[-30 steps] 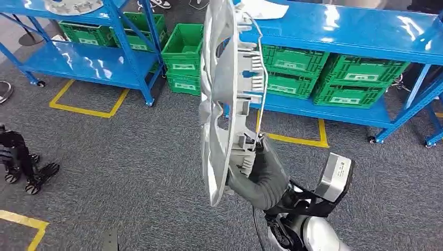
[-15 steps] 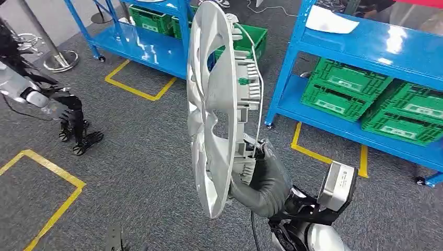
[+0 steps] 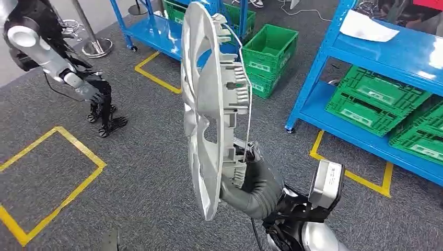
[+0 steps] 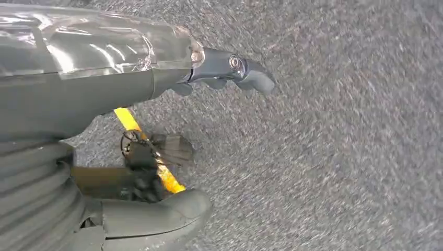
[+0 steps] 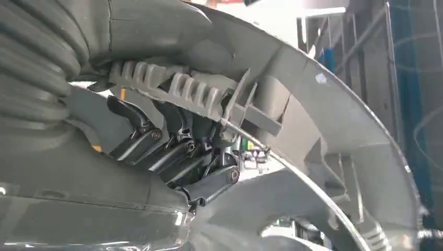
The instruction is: Take the parts from the cabinet and place them on the table.
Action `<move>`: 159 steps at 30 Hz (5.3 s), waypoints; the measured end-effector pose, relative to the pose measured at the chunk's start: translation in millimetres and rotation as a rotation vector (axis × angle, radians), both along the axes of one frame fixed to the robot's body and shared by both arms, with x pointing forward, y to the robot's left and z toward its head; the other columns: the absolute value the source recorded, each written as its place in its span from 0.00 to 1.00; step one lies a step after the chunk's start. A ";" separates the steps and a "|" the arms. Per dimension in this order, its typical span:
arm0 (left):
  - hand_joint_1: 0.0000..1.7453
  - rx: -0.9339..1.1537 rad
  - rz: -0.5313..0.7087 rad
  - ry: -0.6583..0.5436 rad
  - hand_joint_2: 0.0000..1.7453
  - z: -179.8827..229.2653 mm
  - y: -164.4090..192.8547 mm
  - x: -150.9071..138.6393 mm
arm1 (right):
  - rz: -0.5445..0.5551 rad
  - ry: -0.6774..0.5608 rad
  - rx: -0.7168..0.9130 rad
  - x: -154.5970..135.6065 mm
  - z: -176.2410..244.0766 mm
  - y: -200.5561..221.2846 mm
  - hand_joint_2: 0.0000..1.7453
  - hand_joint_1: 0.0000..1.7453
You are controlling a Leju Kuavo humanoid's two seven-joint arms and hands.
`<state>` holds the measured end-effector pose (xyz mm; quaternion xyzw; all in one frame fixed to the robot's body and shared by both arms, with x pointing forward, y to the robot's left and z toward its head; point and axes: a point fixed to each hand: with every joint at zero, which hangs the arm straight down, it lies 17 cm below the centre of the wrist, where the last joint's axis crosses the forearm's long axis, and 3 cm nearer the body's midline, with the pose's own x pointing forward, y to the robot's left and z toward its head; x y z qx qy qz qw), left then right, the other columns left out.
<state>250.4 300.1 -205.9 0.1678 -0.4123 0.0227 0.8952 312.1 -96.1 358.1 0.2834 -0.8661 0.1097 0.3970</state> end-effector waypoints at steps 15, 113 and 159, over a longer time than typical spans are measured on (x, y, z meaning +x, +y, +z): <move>0.00 -0.023 0.029 -0.016 1.00 -0.9 1.9 -7.8 | 0.093 0.013 0.045 -17.6 -6.4 3.1 1.00 1.00; 0.00 0.007 -0.002 0.021 1.00 -3.0 -11.0 -7.3 | 0.126 0.022 0.011 -17.1 -10.2 8.7 1.00 1.00; 0.00 0.033 0.002 0.077 1.00 -10.8 -4.7 -20.5 | 0.100 0.051 0.001 -12.4 -21.9 12.2 1.00 1.00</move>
